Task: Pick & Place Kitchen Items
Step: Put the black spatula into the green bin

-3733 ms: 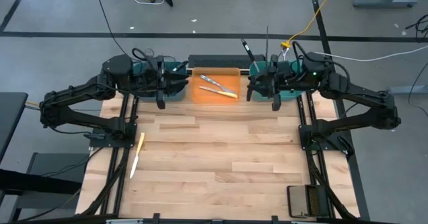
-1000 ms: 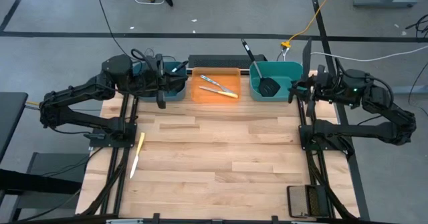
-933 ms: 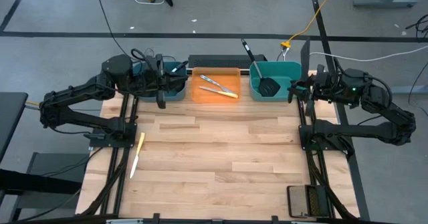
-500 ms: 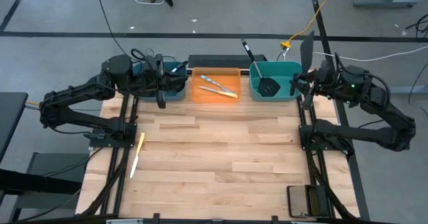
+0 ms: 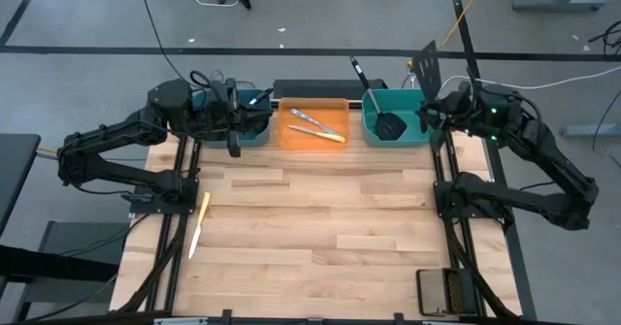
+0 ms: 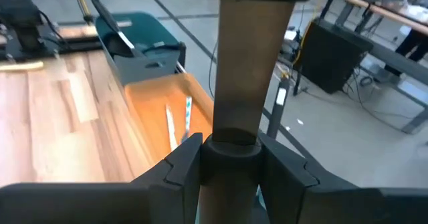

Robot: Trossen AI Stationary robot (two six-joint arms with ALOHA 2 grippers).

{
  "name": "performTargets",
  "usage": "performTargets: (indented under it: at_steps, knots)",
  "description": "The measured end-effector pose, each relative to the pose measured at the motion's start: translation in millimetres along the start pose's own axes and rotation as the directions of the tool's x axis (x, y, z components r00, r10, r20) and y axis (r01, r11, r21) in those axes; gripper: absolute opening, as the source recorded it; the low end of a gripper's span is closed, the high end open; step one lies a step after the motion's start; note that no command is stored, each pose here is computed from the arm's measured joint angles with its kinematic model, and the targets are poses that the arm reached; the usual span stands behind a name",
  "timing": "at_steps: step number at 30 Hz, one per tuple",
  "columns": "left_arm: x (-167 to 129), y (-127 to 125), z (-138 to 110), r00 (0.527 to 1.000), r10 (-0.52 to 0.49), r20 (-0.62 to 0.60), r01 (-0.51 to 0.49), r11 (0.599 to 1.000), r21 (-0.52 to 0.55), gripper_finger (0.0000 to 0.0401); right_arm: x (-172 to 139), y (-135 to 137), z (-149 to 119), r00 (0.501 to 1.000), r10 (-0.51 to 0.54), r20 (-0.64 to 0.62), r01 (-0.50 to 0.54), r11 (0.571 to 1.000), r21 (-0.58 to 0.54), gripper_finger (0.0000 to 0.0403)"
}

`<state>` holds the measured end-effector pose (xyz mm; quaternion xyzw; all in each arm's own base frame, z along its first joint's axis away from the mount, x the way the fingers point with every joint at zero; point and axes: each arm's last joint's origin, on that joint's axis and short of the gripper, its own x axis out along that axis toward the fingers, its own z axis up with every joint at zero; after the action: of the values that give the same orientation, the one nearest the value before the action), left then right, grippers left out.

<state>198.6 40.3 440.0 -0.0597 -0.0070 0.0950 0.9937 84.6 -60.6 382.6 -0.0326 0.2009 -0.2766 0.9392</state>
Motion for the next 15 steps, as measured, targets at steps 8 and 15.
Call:
performTargets:
  at_steps: [8,15]
  knots:
    - [0.0,0.0,0.0,1.000,0.000,0.000,0.000,1.000,0.000,0.0011,2.6,-10.4,-4.9,0.996,-0.066,-0.055,0.065,0.998,-0.011,0.0126]
    - [0.1,0.5,0.0,1.000,0.018,0.002,-0.018,1.000,0.006,0.0007,4.1,-15.3,-20.5,0.963,-0.129,-0.238,0.123,0.992,-0.039,0.0126]
